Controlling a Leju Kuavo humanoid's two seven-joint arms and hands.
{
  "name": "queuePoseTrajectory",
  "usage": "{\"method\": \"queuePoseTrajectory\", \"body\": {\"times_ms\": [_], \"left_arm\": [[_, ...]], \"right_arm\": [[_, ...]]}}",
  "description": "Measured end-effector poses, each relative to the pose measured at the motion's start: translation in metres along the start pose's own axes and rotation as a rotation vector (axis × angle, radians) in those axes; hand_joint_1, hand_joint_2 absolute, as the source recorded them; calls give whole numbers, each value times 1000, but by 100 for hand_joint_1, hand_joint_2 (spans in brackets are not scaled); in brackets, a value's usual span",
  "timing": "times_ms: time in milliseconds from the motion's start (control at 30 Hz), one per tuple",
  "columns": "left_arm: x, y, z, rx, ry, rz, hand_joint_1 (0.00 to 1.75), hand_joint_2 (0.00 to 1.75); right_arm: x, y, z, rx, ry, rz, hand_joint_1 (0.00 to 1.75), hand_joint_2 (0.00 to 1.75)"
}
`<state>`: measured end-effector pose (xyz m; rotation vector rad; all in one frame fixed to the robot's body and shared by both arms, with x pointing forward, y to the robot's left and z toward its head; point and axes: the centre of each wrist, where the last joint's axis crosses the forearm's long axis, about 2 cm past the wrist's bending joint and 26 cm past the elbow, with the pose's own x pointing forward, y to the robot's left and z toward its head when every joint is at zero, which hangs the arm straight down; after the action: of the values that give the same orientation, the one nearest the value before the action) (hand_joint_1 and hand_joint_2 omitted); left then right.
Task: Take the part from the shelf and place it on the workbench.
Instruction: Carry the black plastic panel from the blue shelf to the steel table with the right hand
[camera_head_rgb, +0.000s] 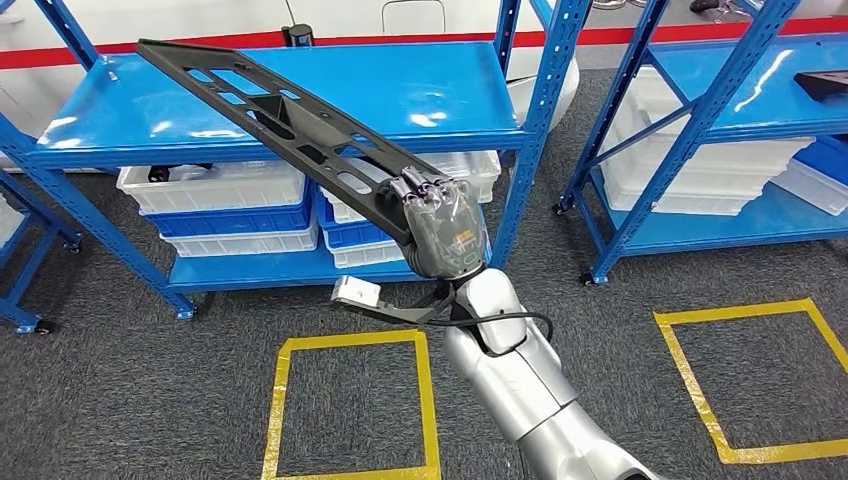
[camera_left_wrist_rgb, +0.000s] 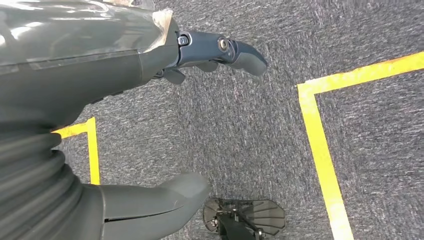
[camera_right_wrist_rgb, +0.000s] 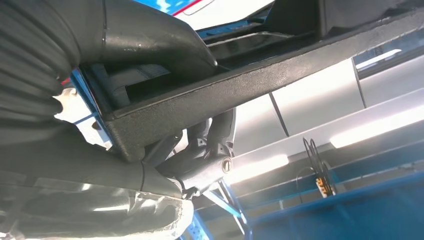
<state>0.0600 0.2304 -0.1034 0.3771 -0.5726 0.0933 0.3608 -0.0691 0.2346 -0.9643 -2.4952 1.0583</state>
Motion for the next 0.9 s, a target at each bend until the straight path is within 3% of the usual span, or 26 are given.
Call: {"method": "queuePoseTrajectory", "body": {"times_ms": [900], "left_arm": [[0,-1,1,11,-14,-7,0,175]], "right_arm": [[5,0,-1,-19,4,-44,175,175]]}}
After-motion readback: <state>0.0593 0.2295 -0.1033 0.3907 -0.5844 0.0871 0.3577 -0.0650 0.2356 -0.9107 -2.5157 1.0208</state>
